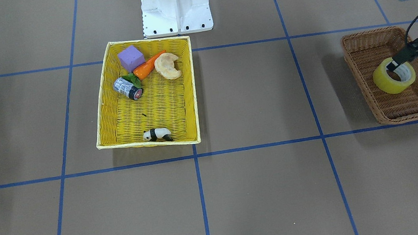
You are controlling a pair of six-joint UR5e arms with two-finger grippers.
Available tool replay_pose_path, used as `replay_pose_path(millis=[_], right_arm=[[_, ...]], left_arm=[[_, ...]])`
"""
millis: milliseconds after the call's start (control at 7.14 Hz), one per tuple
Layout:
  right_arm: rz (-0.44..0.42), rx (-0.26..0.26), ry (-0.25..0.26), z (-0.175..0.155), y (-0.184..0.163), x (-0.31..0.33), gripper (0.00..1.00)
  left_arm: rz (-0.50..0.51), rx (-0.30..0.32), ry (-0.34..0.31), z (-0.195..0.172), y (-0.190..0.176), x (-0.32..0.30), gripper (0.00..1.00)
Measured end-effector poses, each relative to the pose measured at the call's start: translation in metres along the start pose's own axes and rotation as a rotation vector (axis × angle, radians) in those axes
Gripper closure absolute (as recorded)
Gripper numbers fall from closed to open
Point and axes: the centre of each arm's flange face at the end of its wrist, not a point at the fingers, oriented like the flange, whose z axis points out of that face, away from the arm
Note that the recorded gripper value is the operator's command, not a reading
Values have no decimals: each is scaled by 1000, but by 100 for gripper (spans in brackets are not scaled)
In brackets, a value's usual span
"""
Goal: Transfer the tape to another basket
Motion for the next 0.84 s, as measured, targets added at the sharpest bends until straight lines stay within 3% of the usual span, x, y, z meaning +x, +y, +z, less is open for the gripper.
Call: replay_pose_path(millis=[140, 420, 560, 840], right_arm=[[-12, -8, 11, -4, 0, 7, 0], [-56, -39, 58, -28, -4, 42, 0], [-63, -53, 74, -41, -3, 60, 0], [-52, -69, 91, -55, 8, 84, 0]], left_arm=[[148, 56, -13, -31, -11, -23, 2], [379, 91, -144, -76, -35, -78, 2], [425, 67, -192, -81, -40, -94, 2], [409, 22, -220, -71, -46, -121, 2]])
